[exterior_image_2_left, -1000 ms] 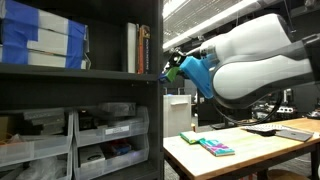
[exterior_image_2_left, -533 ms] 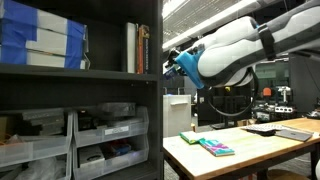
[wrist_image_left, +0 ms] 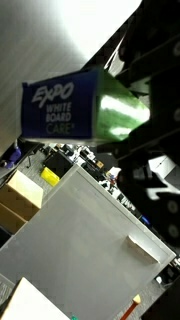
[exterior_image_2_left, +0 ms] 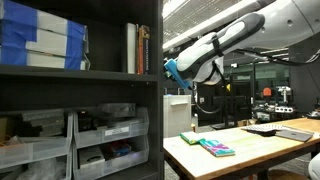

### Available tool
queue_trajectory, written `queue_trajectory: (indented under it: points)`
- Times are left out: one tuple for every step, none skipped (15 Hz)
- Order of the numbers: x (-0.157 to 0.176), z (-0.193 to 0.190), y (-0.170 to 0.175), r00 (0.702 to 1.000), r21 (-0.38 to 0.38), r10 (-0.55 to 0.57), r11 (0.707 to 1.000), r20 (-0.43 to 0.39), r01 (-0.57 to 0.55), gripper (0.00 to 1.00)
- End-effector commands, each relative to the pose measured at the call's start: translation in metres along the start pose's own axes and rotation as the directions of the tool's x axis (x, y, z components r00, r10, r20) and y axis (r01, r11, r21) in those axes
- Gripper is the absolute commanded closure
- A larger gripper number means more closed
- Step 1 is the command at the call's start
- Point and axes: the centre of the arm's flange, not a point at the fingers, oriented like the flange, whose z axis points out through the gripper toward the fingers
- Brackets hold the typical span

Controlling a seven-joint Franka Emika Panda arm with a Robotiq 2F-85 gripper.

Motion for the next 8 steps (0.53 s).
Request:
queue_trajectory:
  points:
    - [0.024, 0.026, 0.001, 0.999, -0.086, -0.013, 0.996, -0.04, 0.01, 0.88]
    - [0.032, 0.029, 0.007, 0.998, -0.117, -0.015, 0.993, -0.055, 0.008, 0.88]
    - [0.038, 0.031, 0.015, 0.998, -0.143, -0.012, 0.99, -0.066, 0.003, 0.88]
    - [0.045, 0.034, 0.021, 0.998, -0.159, -0.004, 0.987, -0.07, -0.007, 0.88]
    - [0.049, 0.037, 0.027, 0.997, -0.178, -0.005, 0.984, -0.08, -0.01, 0.88]
    - [0.051, 0.04, 0.03, 0.997, -0.194, -0.006, 0.981, -0.083, -0.01, 0.88]
    - [0.053, 0.041, 0.033, 0.996, -0.207, -0.009, 0.978, -0.086, -0.009, 0.88]
    - [0.056, 0.043, 0.035, 0.996, -0.222, -0.013, 0.975, -0.09, -0.007, 0.88]
